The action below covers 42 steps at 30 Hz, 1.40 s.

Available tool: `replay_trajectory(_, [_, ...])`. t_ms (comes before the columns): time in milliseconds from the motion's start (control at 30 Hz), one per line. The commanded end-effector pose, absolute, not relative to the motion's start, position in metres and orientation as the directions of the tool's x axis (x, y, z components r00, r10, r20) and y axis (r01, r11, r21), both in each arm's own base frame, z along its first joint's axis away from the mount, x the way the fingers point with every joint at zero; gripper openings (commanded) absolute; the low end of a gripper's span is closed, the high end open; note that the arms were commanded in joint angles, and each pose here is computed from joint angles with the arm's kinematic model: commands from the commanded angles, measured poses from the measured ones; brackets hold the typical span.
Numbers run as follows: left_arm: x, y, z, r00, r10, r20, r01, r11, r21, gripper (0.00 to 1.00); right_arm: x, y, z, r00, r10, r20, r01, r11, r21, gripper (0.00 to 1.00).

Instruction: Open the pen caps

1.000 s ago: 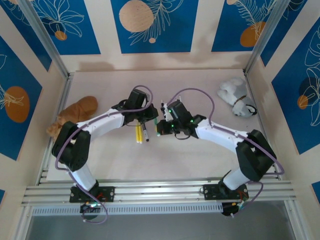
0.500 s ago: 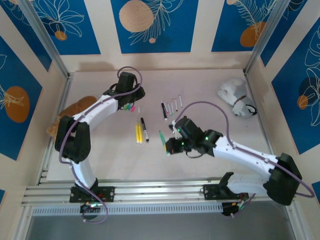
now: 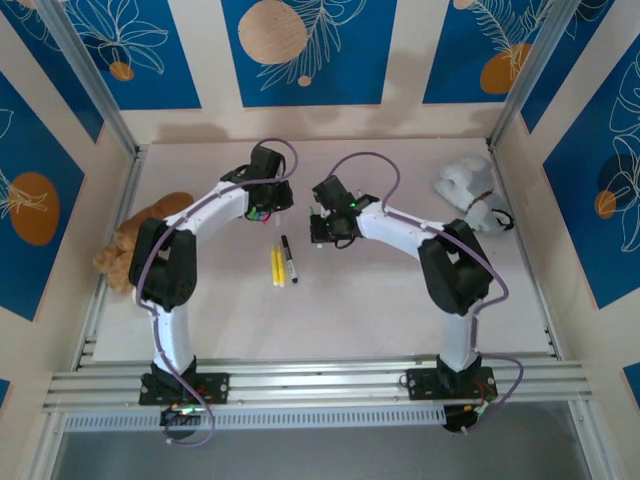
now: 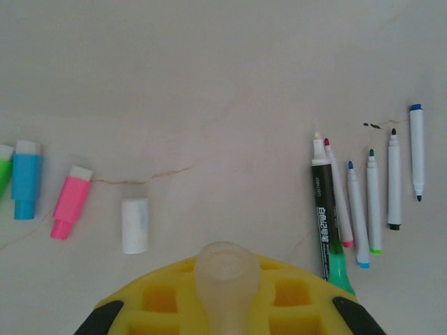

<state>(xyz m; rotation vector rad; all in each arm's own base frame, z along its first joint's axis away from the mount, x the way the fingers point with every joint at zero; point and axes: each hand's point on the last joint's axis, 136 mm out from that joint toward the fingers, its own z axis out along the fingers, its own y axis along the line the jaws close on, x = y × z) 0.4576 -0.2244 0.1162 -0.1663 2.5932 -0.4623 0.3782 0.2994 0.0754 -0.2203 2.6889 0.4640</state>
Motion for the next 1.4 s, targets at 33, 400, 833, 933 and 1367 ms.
replay_trajectory(33, [0.462,-0.225,0.095,-0.896,-0.157,-0.416,-0.023,0.951,-0.309,0.0,0.392,0.293,0.054,-0.922,-0.099,-0.374,-0.198,0.952,0.235,0.0])
replay_trajectory(400, [0.476,-0.226,0.046,-0.927,-0.135,-0.35,-0.053,0.971,-0.233,0.0,0.399,0.28,0.032,-0.94,-0.069,-0.335,-0.151,0.962,0.225,0.0])
replay_trajectory(833, [0.471,-0.21,0.026,-0.943,-0.105,-0.316,-0.068,0.99,-0.124,0.14,0.394,0.282,0.044,-0.938,-0.077,-0.338,-0.166,0.955,0.244,0.27])
replay_trajectory(933, [0.47,-0.208,0.025,-0.944,-0.1,-0.315,-0.068,0.992,-0.111,0.2,0.392,0.281,0.049,-0.935,-0.079,-0.345,-0.17,0.955,0.243,0.28])
replay_trajectory(1367, [0.47,-0.205,0.04,-0.94,-0.089,-0.329,-0.06,0.993,-0.098,0.23,0.384,0.278,0.073,-0.924,-0.071,-0.375,-0.182,0.945,0.271,0.29])
